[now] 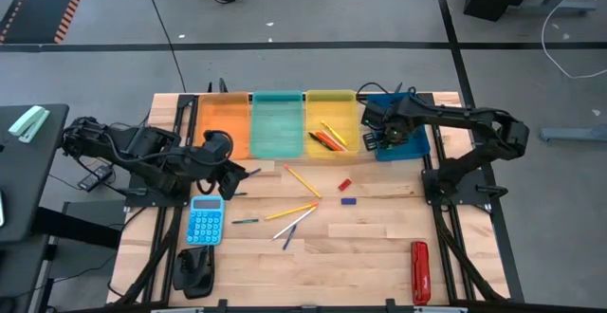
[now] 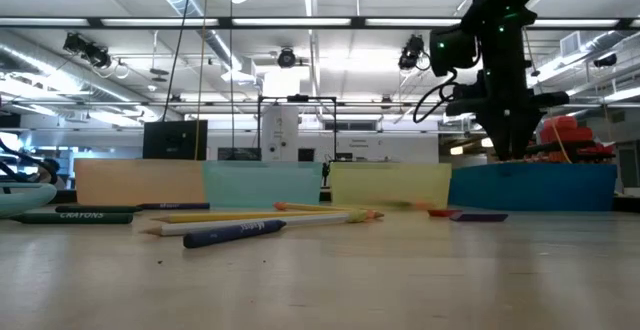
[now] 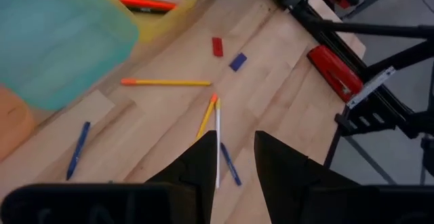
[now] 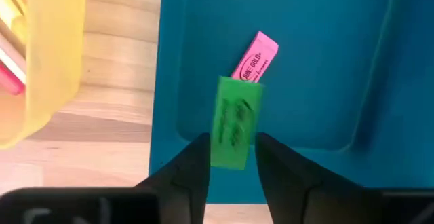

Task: Sort crayons/erasers/pens/pencils in bins
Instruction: Put the green eraser into the blue bin, then put the red eraser into the blue bin, then put the blue eraser into the blue bin

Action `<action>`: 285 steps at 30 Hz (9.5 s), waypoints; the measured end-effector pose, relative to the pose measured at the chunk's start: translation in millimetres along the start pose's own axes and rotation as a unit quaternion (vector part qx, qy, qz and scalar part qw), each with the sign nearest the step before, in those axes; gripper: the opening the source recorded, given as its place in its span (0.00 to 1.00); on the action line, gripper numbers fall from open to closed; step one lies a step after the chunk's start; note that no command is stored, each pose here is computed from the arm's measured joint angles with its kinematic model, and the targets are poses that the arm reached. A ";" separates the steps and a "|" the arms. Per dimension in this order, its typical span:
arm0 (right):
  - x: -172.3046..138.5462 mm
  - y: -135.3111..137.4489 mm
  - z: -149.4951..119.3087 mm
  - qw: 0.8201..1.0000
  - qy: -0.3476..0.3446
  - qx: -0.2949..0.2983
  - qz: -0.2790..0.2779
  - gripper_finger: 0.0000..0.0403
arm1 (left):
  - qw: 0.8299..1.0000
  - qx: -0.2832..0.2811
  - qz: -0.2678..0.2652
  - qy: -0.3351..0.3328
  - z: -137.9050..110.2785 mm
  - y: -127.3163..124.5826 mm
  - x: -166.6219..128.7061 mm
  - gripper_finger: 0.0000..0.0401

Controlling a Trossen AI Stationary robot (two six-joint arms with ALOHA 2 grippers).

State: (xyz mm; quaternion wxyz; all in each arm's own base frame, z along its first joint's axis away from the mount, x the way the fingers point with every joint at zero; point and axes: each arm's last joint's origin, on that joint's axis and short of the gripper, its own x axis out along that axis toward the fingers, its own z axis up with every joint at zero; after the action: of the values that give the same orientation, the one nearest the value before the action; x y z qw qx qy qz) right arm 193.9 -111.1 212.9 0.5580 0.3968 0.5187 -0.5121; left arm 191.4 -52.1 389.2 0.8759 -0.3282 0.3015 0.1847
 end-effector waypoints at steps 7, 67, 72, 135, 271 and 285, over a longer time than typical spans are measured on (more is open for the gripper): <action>-0.3 0.6 0.5 1.000 -0.004 -0.005 0.005 0.41 | 1.000 0.000 0.010 -0.015 0.9 0.5 0.0 0.27; 44.1 149.6 -90.6 0.652 -0.052 -0.748 0.112 0.42 | 0.999 0.054 0.002 -0.001 -0.2 0.2 -0.2 0.27; 46.5 146.6 -82.3 0.647 -0.052 -0.754 0.100 0.42 | 0.999 0.053 0.002 -0.001 -0.2 0.3 -0.2 0.27; -54.8 -13.2 69.3 0.993 -0.104 0.032 0.040 0.09 | 0.999 0.041 0.004 0.002 -0.6 0.9 -0.3 0.27; 14.8 109.0 -137.3 0.835 -0.045 -0.496 0.235 0.22 | 0.999 0.031 -0.020 -0.013 2.6 -3.9 -0.4 0.27; -34.2 22.9 -86.7 0.961 -0.131 -0.225 0.098 0.22 | 0.999 0.047 -0.014 -0.013 2.2 -3.1 -0.2 0.27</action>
State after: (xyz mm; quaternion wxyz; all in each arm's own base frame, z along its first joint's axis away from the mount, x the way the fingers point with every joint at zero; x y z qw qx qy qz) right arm 203.6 -17.5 231.8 0.7434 0.2397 0.5015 -0.3721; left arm 193.7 -52.8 392.1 0.8968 -0.2882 0.2942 0.1618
